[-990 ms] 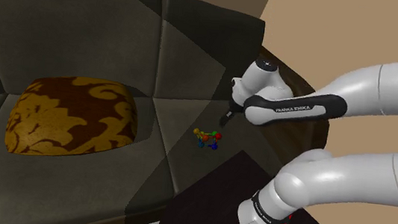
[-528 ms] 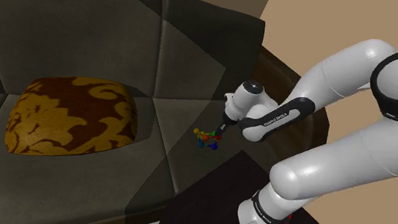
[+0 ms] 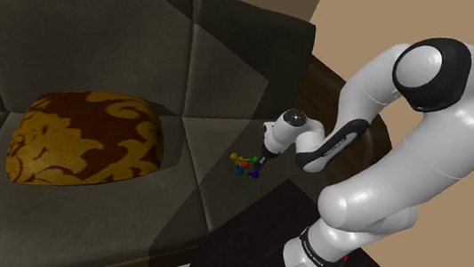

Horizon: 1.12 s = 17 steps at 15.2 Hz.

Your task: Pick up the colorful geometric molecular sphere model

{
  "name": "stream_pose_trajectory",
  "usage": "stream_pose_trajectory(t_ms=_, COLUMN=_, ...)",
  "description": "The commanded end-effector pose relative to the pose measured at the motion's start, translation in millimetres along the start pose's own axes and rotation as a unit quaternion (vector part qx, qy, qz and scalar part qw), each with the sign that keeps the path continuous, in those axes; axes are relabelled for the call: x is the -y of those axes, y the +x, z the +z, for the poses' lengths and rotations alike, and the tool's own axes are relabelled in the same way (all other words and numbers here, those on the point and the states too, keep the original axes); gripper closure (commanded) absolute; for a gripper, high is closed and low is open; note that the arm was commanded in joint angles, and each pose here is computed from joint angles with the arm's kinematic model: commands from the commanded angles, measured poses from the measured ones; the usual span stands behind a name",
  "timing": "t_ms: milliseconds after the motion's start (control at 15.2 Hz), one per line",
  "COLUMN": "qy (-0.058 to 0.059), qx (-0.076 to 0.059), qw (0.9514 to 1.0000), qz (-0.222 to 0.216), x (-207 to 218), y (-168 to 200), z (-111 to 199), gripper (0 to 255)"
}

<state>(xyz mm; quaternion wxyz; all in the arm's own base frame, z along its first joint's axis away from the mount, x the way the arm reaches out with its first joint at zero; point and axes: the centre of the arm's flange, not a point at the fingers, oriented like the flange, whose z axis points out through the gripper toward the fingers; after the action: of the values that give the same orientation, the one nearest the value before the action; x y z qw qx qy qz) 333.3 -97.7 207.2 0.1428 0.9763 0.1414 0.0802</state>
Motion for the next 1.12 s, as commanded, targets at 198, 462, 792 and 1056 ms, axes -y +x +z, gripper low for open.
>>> stream_pose_trajectory(t_ms=198, qy=0.0, qx=-0.001, qw=1.0, qz=0.0, x=6.1, y=-3.6, z=13.5, gripper=255)
stream_pose_trajectory(t_ms=462, qy=0.0, qx=-0.001, qw=1.0, qz=0.0, x=6.7, y=-3.9, z=13.3, gripper=255)
stream_pose_trajectory(t_ms=792, qy=0.0, qx=-0.001, qw=1.0, qz=0.0, x=5.3, y=-3.8, z=14.0, gripper=255)
stream_pose_trajectory(t_ms=1056, qy=0.0, qx=-0.001, qw=1.0, qz=0.0, x=-1.0, y=-1.3, z=-6.0, gripper=255)
